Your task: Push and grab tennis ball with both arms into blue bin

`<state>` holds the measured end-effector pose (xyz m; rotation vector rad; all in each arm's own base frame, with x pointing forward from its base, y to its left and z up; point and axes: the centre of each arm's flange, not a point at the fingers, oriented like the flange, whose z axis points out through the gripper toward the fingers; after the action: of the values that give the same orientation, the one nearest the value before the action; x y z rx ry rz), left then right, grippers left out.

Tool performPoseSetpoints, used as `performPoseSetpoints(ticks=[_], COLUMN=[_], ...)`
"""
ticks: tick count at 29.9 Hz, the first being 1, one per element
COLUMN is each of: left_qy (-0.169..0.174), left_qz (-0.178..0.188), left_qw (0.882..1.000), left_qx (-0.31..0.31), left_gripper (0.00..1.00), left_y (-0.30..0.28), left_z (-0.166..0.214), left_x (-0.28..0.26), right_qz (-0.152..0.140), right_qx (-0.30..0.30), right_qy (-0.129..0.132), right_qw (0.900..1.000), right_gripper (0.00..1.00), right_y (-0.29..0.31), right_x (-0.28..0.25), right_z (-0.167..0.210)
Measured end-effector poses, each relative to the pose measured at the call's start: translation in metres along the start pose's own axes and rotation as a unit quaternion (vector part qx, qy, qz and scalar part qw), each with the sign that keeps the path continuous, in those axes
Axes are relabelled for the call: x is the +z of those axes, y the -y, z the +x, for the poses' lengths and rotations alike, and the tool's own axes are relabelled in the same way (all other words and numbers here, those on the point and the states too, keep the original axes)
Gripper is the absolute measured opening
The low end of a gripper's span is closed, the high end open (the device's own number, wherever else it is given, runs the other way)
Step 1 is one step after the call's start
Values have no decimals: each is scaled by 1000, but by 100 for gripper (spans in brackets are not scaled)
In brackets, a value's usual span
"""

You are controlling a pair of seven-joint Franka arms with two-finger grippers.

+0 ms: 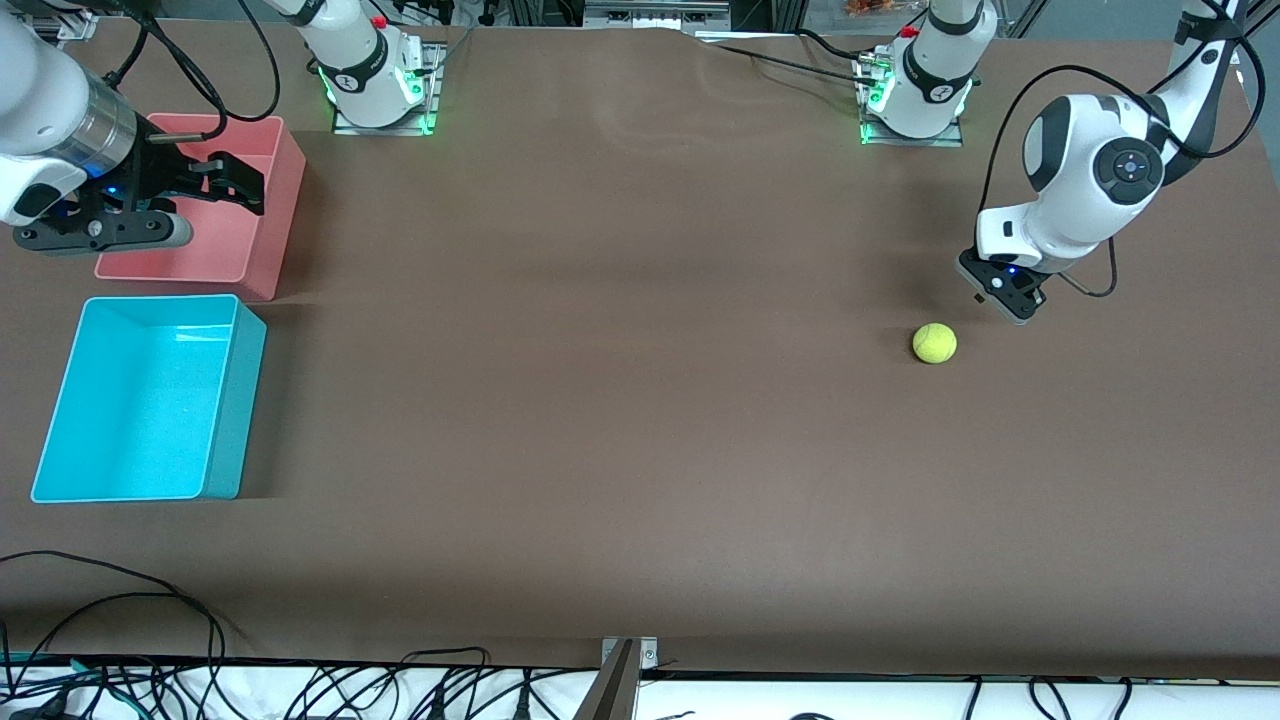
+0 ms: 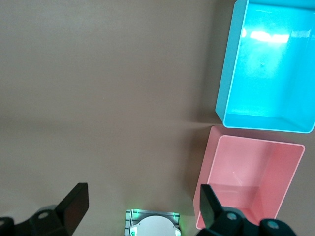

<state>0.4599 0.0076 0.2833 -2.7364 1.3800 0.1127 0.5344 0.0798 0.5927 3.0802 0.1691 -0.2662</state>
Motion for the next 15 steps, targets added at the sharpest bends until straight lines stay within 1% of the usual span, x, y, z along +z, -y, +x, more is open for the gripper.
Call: performPoseSetpoints(ticks=[5, 15], left_qy=[14, 23], left_qz=[23, 61], left_qw=[999, 991], left_qx=[43, 116], left_gripper=[1, 1], left_y=[1, 1], left_z=[3, 14], left_x=[4, 25], right_qz=[0, 0], right_qx=[0, 0], right_qy=[0, 0], right_qw=[1000, 1000], right_gripper=[100, 100], right_y=[0, 0], right_x=[0, 0], right_z=[0, 0])
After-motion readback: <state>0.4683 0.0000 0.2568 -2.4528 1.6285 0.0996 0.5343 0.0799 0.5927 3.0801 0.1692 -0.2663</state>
